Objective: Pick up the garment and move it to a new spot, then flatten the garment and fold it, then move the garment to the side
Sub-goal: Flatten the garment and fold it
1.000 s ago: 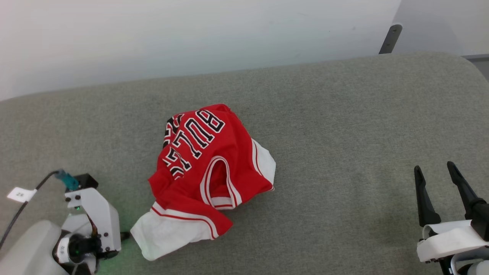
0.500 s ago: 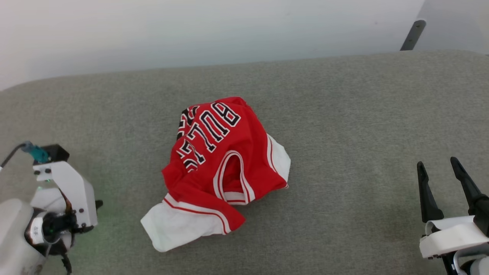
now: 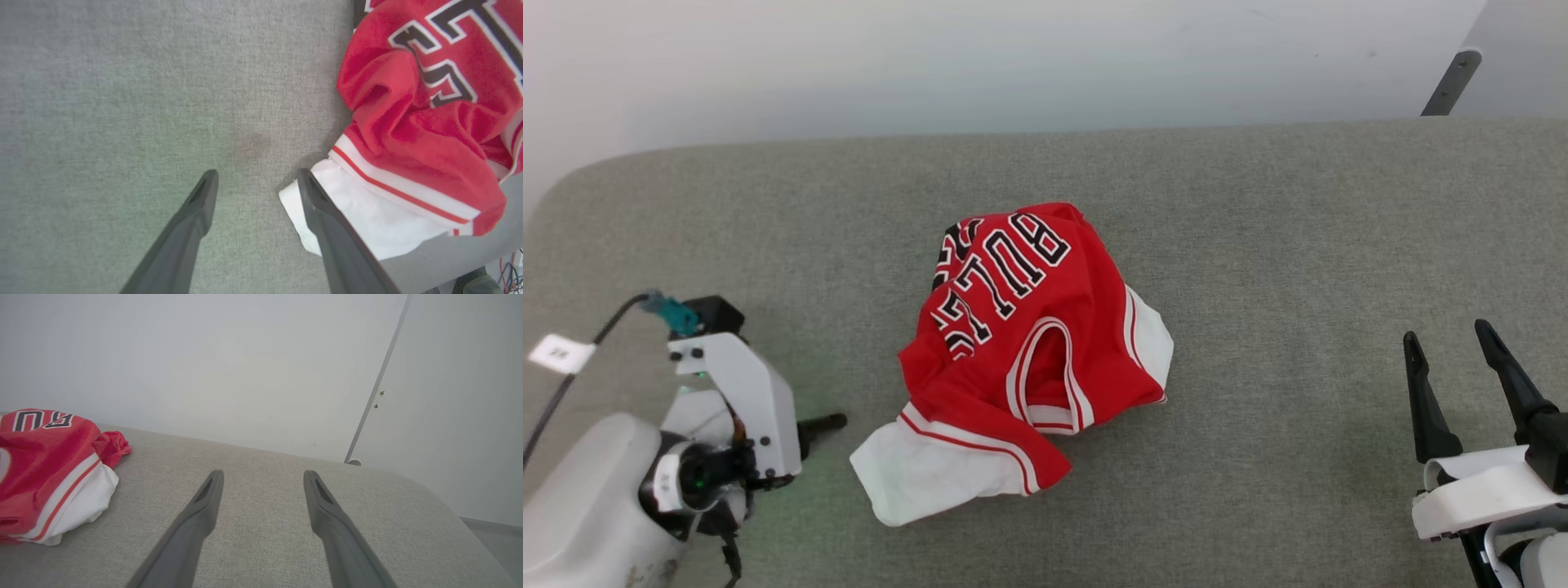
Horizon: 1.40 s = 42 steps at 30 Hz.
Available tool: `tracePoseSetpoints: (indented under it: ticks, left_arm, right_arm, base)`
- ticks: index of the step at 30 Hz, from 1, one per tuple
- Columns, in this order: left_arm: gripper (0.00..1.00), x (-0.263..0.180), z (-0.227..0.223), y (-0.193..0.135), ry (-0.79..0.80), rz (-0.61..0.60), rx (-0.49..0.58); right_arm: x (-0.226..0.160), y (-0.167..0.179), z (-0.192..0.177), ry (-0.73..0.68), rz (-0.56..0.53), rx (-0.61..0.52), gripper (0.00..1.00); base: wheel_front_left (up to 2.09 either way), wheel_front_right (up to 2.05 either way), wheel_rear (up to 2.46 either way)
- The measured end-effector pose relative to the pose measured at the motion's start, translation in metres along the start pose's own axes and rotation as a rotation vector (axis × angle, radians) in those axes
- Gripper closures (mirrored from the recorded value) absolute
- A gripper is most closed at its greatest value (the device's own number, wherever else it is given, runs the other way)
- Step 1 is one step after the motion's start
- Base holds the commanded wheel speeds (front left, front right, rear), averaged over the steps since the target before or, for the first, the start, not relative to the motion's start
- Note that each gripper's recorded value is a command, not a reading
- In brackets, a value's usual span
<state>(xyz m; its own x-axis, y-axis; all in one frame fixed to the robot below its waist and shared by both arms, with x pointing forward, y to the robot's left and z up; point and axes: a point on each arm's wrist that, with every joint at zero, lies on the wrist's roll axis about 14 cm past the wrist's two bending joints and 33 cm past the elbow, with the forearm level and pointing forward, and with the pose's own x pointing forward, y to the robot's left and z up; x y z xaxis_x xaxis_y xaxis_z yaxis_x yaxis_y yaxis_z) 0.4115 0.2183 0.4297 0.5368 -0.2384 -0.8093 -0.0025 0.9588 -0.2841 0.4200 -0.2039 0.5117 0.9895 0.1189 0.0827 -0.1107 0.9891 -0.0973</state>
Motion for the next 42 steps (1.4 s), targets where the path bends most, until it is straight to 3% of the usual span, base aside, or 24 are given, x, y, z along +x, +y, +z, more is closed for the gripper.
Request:
tracePoseSetpoints:
  ticks: [8,19,35,36,37,38,42]
  left_arm:
    - [0.00,0.009,-0.015,0.000,0.134,0.047,0.032]
    - [0.00,0.022,-0.030,-0.004,0.239,0.059,-0.011]
    - [0.00,0.037,-0.038,-0.017,0.295,0.004,-0.150]
    - [0.03,0.038,-0.038,-0.018,0.298,-0.001,-0.153]
    - [0.76,0.039,-0.038,-0.019,0.299,-0.006,-0.154]
    - [1.00,0.039,-0.039,-0.018,0.302,-0.006,-0.161]
    - [1.00,0.042,-0.039,-0.025,0.299,-0.026,-0.157]
  right_arm:
    - [0.003,-0.001,0.001,-0.002,0.007,-0.008,0.00]
    - [-0.003,-0.011,-0.001,0.009,-0.021,-0.012,0.00]
    - [-0.001,-0.012,0.001,0.002,-0.028,-0.006,0.00]
    - [-0.001,-0.012,0.001,0.002,-0.028,-0.007,0.00]
    - [-0.001,-0.012,0.001,0.003,-0.028,-0.008,0.00]
    - [-0.001,-0.013,0.000,0.003,-0.029,-0.008,0.00]
    - [-0.002,-0.014,0.001,0.002,-0.033,-0.010,0.00]
  base:
    - [0.00,0.00,0.00]
    - [0.00,0.00,0.00]
    - [0.00,0.00,0.00]
    - [0.00,0.00,0.00]
    - [0.00,0.00,0.00]
    - [0.00,0.00,0.00]
    - [0.00,0.00,0.00]
